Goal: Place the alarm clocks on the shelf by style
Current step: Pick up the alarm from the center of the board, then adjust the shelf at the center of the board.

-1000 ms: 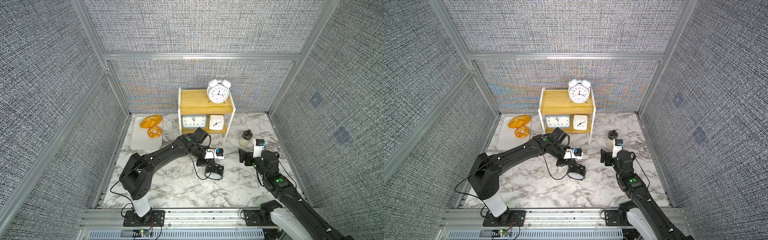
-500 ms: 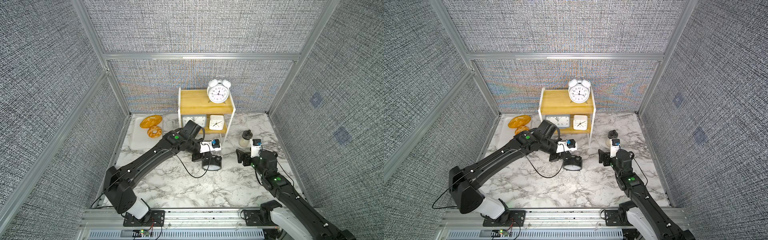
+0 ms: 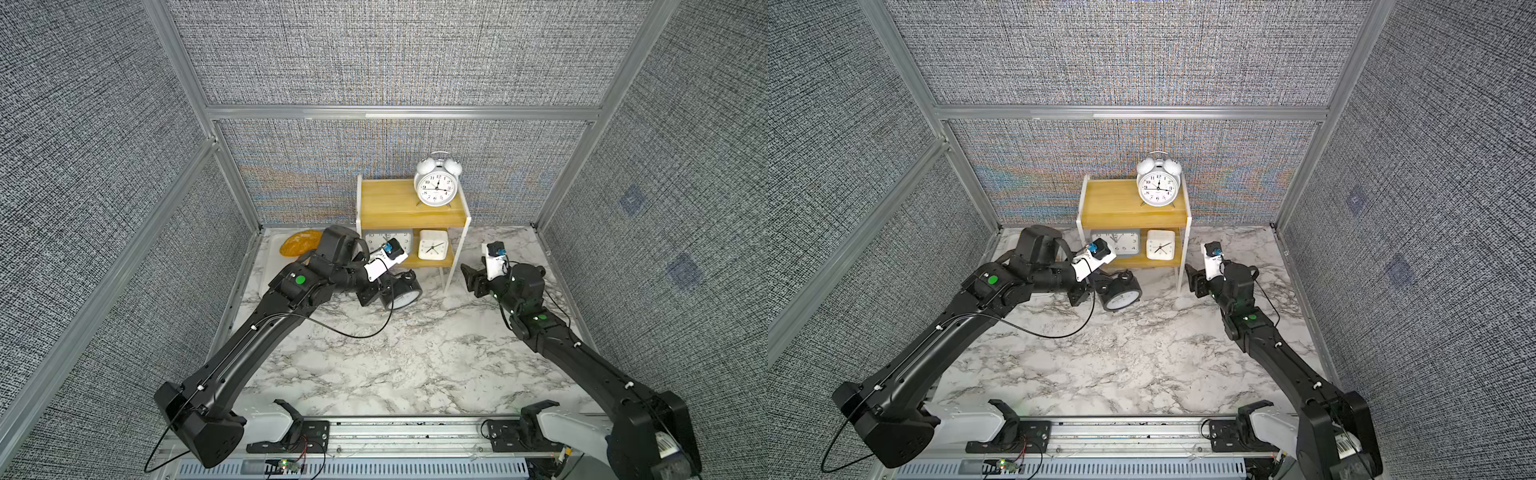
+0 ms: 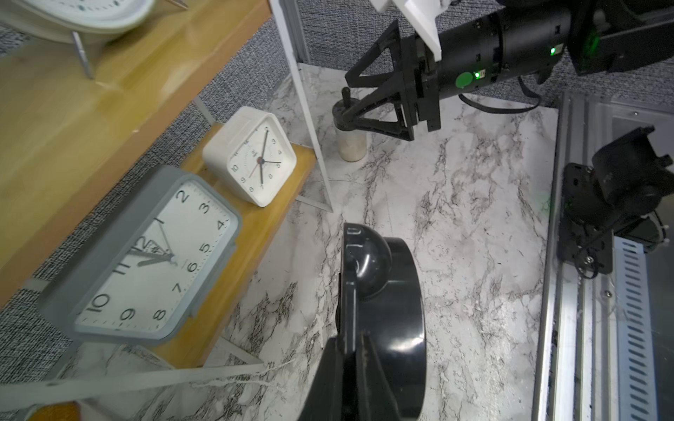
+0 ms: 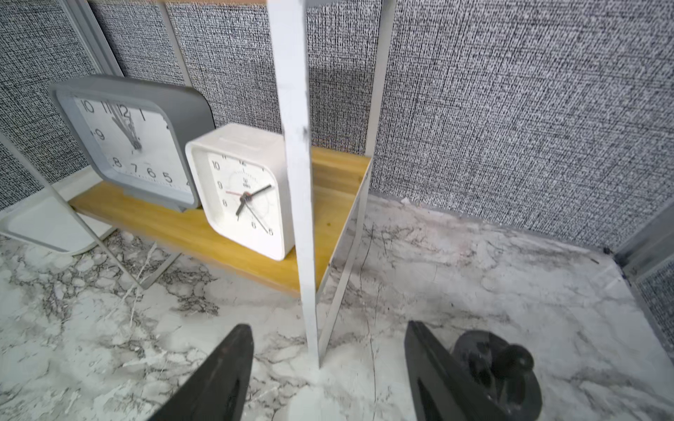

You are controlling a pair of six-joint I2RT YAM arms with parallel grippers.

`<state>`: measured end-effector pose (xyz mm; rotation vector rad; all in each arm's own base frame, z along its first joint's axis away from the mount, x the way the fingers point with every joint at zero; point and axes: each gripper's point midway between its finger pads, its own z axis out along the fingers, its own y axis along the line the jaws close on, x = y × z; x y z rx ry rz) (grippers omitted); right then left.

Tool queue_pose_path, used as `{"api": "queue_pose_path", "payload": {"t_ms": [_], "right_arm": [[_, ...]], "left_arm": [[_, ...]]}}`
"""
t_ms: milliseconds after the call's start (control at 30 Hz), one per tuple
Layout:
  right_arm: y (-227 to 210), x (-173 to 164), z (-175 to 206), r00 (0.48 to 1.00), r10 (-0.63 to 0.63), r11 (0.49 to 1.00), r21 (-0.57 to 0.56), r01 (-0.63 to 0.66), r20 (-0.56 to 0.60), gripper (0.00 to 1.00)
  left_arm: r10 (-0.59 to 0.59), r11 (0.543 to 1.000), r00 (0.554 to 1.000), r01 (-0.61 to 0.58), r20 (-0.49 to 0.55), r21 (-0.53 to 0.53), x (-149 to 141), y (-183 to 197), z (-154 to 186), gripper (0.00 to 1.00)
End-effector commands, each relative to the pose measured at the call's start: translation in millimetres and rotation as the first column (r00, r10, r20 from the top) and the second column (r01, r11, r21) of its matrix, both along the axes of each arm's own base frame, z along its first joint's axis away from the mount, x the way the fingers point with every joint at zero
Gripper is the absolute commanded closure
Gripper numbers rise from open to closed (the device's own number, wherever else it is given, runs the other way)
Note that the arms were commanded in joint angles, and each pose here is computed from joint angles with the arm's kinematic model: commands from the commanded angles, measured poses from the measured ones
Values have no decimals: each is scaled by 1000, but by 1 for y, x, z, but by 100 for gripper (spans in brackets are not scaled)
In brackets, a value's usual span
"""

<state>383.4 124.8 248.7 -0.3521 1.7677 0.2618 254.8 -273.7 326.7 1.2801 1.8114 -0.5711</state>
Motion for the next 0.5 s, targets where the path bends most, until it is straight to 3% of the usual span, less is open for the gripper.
{"api": "queue_pose_path", "payload": {"t_ms": [0,233,467], "right_arm": [[7,11,26,997,30,1000,-10,-29,78,32],[14,27,52,991,48,999,-4,-47,122,34],[18,41,66,989,42,999,12,-44,141,43]], "left_arm": [[52,997,999,-52,-8,-54,2,5,18,100],[85,993,996,-84,7,-84,0,19,37,100],[104,990,994,-100,37,-100,-2,28,47,100]]}}
